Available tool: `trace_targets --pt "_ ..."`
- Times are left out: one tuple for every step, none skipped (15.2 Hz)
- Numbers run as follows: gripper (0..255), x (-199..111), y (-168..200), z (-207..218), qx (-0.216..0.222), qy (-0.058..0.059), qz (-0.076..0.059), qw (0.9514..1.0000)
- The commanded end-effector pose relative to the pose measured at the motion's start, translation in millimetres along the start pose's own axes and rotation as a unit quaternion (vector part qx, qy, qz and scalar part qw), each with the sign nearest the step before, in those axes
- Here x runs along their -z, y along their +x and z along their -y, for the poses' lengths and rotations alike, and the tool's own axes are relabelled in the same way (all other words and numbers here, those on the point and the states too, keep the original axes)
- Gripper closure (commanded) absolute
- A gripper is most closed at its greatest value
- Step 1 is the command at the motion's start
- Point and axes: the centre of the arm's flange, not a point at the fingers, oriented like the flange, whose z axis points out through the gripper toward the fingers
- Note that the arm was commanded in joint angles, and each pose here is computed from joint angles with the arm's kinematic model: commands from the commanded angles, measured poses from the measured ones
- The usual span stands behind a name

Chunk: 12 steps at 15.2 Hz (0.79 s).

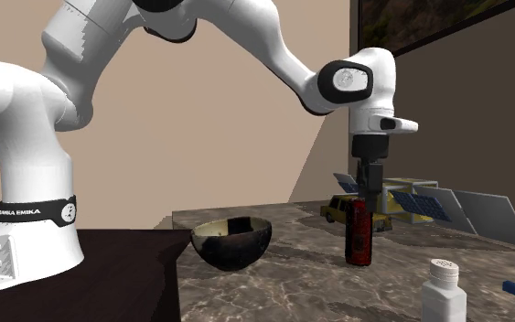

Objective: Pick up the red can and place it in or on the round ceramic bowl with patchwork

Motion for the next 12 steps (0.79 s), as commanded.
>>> trace_targets --pt "0 -13.0 -0.8 -0.1 0.000 0.000 0.000 1.0000" --pt "0 -13.0 -0.8 -0.1 0.000 0.000 0.000 1.0000" --pt "0 -13.0 -0.8 -0.1 0.000 0.000 0.000 1.0000" --pt "0 -13.0 -0.8 -0.1 0.000 0.000 0.000 1.0000" --pt "0 -13.0 -0.8 -0.1 0.000 0.000 0.000 1.0000" --pt "0 -13.0 -0.8 -0.1 0.000 0.000 0.000 1.0000" --pt "0 -13.0 -0.8 -0.1 0.000 0.000 0.000 1.0000" --pt "0 -13.0 -0.8 -0.1 0.000 0.000 0.000 1.0000" --pt "0 -13.0 -0.8 -0.1 0.000 0.000 0.000 1.0000" --pt "255 -13.0 -0.8 -0.1 0.000 0.000 0.000 1.0000" --pt "255 -13.0 -0.8 -0.1 0.000 0.000 0.000 1.0000" --pt "255 -13.0 -0.8 -0.1 0.000 0.000 0.000 1.0000"
